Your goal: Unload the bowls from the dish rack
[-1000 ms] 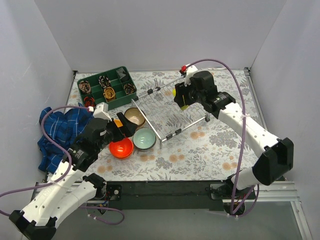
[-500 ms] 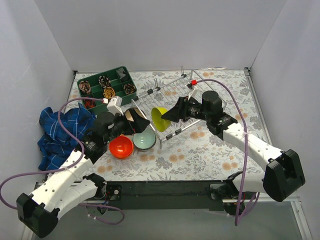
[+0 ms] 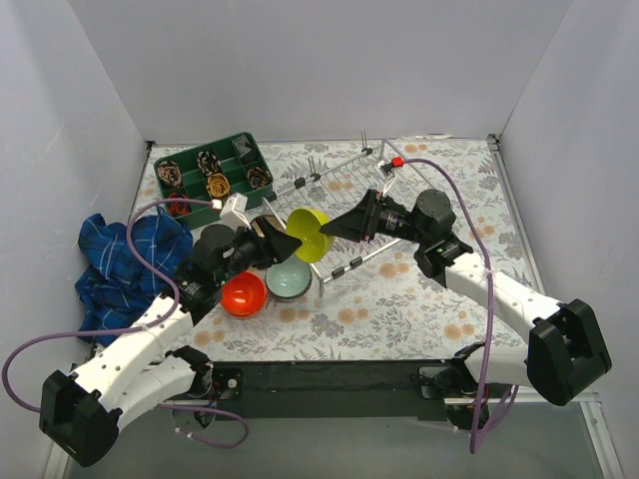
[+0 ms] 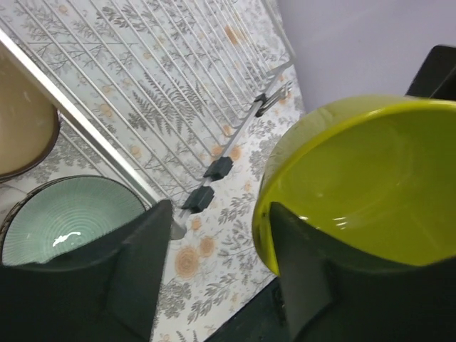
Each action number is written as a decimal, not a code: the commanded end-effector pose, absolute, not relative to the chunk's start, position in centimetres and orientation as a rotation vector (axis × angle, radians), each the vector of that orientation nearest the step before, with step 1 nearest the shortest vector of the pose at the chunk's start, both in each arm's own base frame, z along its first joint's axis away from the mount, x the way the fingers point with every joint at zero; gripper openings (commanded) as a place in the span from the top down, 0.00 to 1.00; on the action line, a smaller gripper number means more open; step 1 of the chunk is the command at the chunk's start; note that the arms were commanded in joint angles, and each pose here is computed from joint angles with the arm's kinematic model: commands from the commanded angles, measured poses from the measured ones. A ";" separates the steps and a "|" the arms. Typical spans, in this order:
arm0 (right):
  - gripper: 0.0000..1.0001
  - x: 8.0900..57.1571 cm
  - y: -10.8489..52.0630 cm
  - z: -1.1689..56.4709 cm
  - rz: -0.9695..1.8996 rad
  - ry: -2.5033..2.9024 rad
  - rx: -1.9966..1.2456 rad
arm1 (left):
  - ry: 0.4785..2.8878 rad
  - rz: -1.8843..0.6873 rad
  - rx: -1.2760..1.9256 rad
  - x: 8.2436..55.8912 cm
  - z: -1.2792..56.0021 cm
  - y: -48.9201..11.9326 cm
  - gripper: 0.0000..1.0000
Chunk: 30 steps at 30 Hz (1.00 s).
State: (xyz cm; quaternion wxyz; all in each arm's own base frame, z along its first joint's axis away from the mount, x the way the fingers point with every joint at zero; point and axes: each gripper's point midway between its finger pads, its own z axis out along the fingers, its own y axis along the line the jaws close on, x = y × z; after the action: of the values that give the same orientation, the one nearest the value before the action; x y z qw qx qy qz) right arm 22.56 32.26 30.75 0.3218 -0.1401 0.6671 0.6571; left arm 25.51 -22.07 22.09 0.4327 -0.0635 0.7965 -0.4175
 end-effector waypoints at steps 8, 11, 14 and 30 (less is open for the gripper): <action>0.54 21.0 32.3 32.5 1.803 1.644 -0.435 | 1.944 -1.129 -0.225 25.0 22.8 -22.2 1.00; 0.34 21.5 32.2 31.6 1.763 1.656 -0.431 | 1.936 -1.040 -0.263 25.3 22.6 -20.8 1.00; 0.22 22.6 31.8 29.7 1.668 1.719 -0.414 | 1.933 -0.913 -0.302 25.6 22.6 -18.8 1.00; 0.08 30.1 23.6 24.7 0.682 2.028 -0.396 | 2.082 -0.068 -0.600 25.3 20.1 -5.8 1.00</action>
State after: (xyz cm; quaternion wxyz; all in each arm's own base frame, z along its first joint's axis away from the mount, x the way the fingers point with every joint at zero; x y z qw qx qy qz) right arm 28.46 27.69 24.44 0.4161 -0.1461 0.8009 0.4050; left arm 25.73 -10.66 20.57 0.4730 -0.1996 0.8460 -0.1438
